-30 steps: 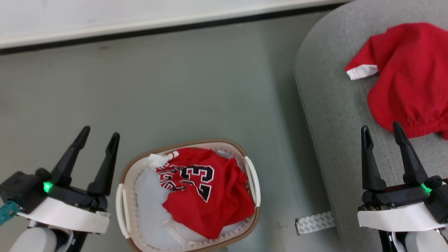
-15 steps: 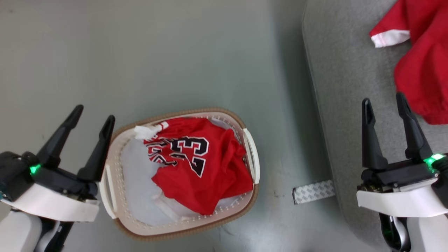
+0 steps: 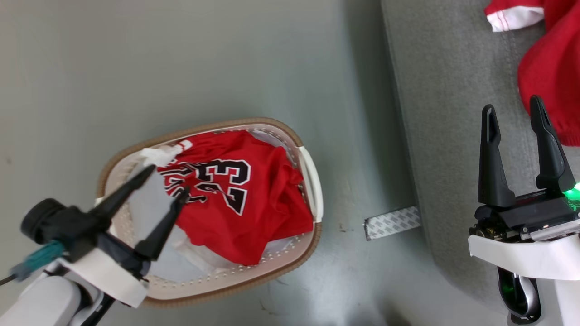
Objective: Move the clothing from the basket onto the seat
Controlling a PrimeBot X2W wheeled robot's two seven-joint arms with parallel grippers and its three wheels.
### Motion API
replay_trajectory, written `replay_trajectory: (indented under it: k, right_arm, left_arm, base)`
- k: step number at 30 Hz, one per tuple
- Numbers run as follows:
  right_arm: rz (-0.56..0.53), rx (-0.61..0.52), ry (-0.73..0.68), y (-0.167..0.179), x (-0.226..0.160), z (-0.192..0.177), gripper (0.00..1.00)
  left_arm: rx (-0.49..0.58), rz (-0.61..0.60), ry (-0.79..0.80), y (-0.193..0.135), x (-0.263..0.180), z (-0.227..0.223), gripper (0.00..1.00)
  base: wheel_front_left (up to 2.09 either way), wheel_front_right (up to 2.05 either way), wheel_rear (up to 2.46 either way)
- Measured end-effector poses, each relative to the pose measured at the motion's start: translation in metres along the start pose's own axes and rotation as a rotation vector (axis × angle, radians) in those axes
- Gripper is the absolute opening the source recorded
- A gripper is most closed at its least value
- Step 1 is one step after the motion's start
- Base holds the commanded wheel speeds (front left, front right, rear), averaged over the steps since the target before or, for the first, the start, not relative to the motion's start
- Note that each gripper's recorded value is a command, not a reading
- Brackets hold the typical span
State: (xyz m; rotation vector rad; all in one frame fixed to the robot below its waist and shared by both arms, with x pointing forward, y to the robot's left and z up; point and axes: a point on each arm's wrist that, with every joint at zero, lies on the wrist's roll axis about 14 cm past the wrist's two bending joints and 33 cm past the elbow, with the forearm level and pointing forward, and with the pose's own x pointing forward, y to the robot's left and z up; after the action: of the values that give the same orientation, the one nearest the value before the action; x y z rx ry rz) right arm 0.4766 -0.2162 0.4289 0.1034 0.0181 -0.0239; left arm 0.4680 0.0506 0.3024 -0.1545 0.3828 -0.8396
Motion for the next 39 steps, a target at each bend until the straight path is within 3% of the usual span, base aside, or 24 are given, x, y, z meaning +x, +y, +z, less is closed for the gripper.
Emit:
replay_trajectory:
  k: [8,17,39]
  right_arm:
    - [-0.029,-0.014,-0.008,-0.011,-0.004,0.005,1.00]
    - [-0.046,-0.023,-0.011,-0.017,-0.007,0.008,1.00]
    - [-0.054,-0.025,0.003,-0.020,-0.010,0.005,1.00]
  left_arm:
    - [0.044,-0.143,0.211,-0.028,0.024,-0.060,1.00]
    - [0.099,-0.207,0.333,-0.035,0.051,-0.094,1.00]
    - [0.359,-0.212,0.698,0.001,0.039,-0.177,1.00]
  base:
    - [0.00,0.00,0.00]
    - [0.00,0.00,0.00]
    - [0.00,0.00,0.00]
